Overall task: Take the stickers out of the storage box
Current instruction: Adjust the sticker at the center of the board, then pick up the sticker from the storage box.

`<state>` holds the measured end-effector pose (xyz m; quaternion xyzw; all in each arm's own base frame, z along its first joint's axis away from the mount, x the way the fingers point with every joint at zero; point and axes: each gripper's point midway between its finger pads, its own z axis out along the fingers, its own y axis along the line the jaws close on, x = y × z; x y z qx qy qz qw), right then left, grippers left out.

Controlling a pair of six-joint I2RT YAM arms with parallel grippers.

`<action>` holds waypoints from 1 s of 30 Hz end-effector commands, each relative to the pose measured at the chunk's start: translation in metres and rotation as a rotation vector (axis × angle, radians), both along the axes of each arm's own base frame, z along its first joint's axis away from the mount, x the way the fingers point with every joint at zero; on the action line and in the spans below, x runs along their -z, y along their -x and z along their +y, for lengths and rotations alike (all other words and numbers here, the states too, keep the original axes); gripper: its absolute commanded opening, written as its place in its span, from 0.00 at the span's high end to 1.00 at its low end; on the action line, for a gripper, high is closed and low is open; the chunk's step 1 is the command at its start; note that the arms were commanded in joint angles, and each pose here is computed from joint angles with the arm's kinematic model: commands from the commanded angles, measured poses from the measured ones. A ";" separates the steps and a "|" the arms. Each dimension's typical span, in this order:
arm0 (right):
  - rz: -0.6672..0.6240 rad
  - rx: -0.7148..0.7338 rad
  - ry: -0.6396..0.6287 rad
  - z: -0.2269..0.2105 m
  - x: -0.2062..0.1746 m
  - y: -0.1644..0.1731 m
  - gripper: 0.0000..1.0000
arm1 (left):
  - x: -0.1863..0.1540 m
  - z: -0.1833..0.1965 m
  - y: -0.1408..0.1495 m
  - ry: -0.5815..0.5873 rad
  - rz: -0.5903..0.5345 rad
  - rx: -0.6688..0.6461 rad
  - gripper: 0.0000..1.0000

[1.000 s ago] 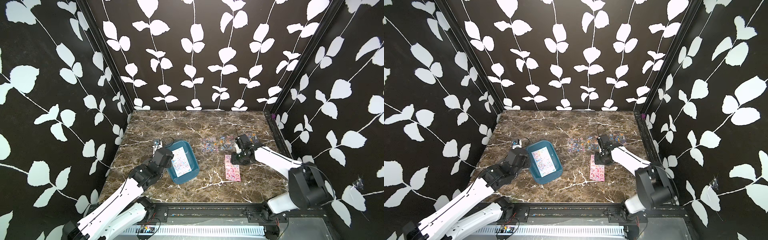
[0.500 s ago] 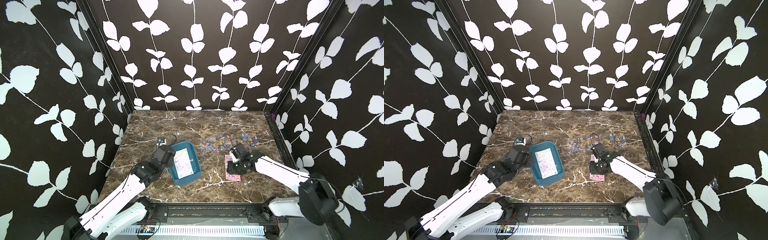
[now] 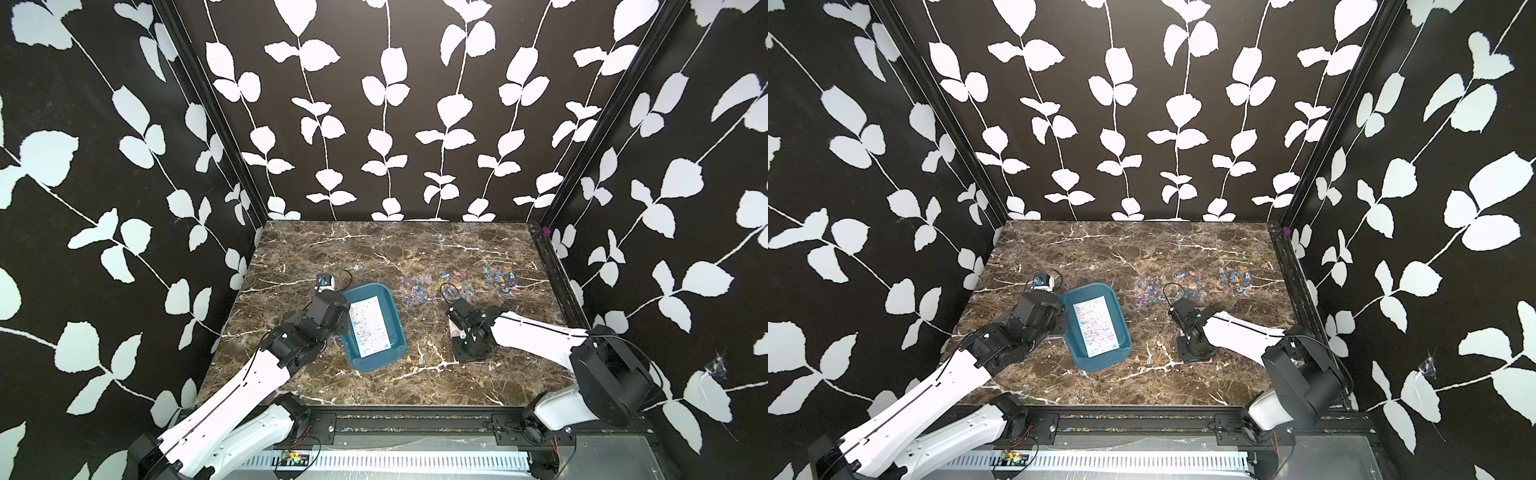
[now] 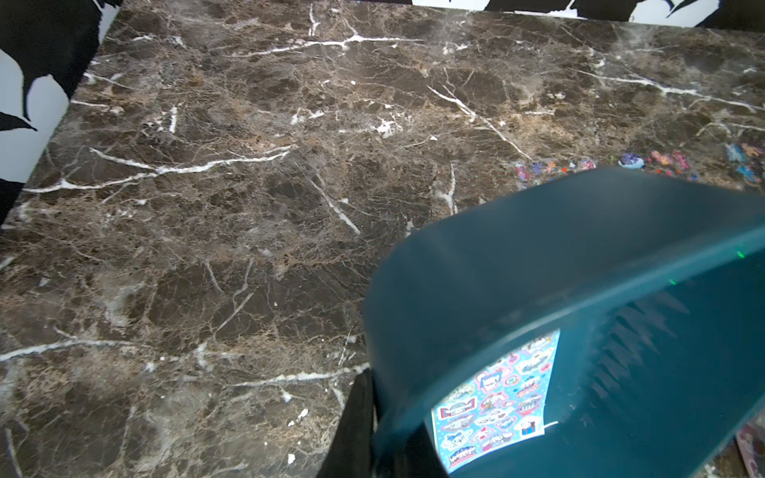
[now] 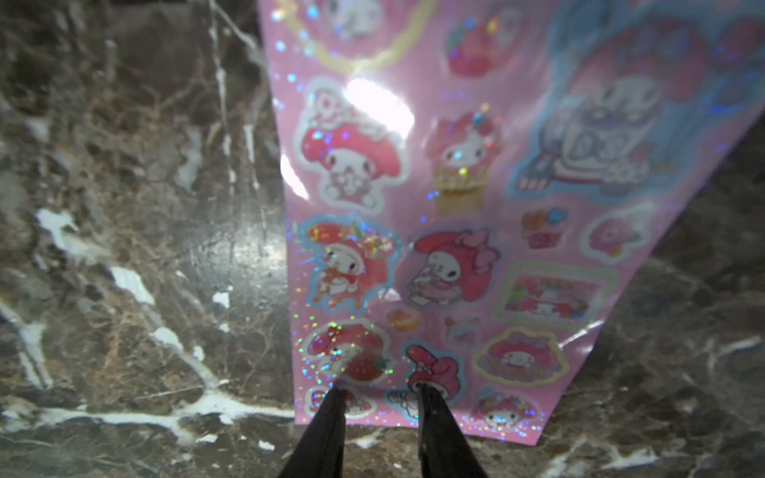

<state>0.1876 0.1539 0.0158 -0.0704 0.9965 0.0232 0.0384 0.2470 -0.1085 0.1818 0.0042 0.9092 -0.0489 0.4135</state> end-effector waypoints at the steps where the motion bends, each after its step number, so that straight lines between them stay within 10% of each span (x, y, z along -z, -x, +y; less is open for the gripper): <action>1: 0.009 0.009 0.050 -0.007 0.000 0.000 0.67 | -0.008 -0.003 -0.001 0.027 -0.039 0.019 1.00; 19: -0.260 0.103 -0.328 0.030 -0.110 -0.021 0.52 | -0.023 0.015 0.007 -0.003 -0.067 -0.019 1.00; 26: -0.485 -0.090 -0.834 0.141 -0.194 -0.017 0.52 | -0.022 0.015 0.011 0.015 -0.065 -0.023 1.00; 30: -0.581 -0.199 -0.853 0.189 -0.194 -0.013 0.53 | -0.020 0.016 0.011 0.035 -0.069 -0.036 1.00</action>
